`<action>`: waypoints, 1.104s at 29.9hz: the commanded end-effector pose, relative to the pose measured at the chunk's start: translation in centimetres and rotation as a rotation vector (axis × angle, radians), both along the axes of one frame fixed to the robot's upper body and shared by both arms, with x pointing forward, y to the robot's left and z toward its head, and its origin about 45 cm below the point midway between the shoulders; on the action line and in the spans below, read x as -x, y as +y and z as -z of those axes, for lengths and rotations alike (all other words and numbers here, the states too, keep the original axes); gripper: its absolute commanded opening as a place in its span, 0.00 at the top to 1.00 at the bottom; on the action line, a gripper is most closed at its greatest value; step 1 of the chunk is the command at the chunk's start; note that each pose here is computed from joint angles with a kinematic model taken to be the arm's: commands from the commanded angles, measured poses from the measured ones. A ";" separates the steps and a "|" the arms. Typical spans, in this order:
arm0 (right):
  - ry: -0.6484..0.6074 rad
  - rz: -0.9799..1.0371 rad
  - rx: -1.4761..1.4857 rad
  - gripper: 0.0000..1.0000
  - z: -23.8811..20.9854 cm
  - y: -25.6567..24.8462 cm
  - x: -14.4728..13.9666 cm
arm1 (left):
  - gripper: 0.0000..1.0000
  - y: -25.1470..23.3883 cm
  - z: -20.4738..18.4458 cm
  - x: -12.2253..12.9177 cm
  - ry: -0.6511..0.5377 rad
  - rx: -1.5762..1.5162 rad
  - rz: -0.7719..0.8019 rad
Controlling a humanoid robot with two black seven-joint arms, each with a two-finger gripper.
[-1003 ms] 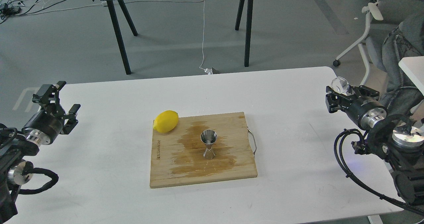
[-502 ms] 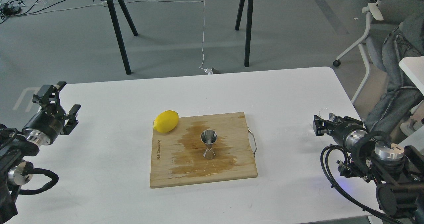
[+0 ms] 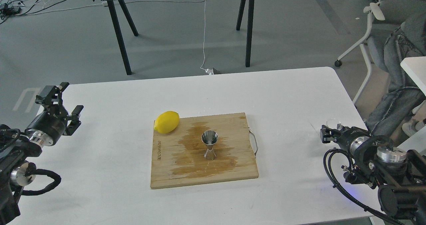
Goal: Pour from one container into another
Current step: 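Set the glass cup down and release it with the right gripper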
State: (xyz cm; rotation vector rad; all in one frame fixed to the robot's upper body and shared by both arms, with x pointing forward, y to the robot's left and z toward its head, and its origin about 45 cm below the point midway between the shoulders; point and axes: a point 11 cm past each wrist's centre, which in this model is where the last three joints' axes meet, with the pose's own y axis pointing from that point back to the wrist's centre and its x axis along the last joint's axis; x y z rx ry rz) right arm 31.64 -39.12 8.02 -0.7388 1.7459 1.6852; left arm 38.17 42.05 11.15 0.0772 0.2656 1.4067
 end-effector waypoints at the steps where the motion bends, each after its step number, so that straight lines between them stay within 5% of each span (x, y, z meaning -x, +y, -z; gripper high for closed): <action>1: -0.004 -0.001 -0.002 0.83 -0.1 0.2 -0.2 | 0.01 0.0 0.0 0.0 0.000 0.000 0.000; 18: 0.021 -0.011 -0.002 0.78 0.8 0.7 -0.1 | 0.01 0.0 0.0 0.0 0.000 0.000 0.000; 33: 0.018 -0.018 -0.002 0.51 0.7 1.0 -0.2 | 0.01 0.1 0.0 0.0 0.000 -0.001 -0.001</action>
